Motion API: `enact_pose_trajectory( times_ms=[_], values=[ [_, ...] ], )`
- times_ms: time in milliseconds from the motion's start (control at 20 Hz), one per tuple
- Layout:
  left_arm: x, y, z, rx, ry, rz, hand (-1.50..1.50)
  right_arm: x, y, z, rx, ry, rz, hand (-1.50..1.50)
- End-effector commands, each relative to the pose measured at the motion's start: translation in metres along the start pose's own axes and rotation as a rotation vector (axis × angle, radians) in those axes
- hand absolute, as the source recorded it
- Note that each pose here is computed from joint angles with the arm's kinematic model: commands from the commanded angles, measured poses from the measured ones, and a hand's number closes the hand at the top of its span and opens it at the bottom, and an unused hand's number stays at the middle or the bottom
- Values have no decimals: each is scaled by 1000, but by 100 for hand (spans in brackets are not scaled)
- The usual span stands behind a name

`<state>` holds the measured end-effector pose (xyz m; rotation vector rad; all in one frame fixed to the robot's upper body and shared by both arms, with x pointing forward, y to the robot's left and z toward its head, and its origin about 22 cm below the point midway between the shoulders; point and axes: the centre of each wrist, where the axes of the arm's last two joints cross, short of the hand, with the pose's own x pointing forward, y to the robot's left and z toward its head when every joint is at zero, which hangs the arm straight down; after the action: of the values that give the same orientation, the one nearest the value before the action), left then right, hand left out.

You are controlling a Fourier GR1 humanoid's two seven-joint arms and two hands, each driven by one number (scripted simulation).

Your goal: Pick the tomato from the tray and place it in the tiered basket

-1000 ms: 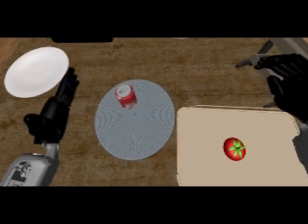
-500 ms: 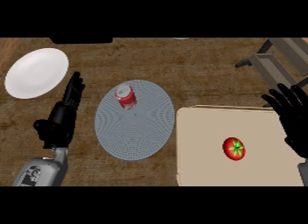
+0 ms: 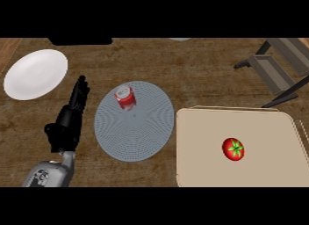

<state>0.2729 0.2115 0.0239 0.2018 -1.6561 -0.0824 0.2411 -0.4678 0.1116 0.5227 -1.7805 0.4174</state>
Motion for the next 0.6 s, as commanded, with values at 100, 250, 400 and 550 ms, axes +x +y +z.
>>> enact_pose_trajectory(
  times_ms=[100,250,400,550],
  values=[
    [6,1,-1,10,-2,4,0,99,9,-28,224,112,487,-150],
    [1,-5,3,-2,10,0,0,116,38,-44,267,148,693,-150],
    [1,3,6,-11,-4,-17,0,104,66,-52,304,197,814,-150],
    [8,1,0,-11,-10,-6,0,96,85,-42,328,230,864,-150]
  ],
)
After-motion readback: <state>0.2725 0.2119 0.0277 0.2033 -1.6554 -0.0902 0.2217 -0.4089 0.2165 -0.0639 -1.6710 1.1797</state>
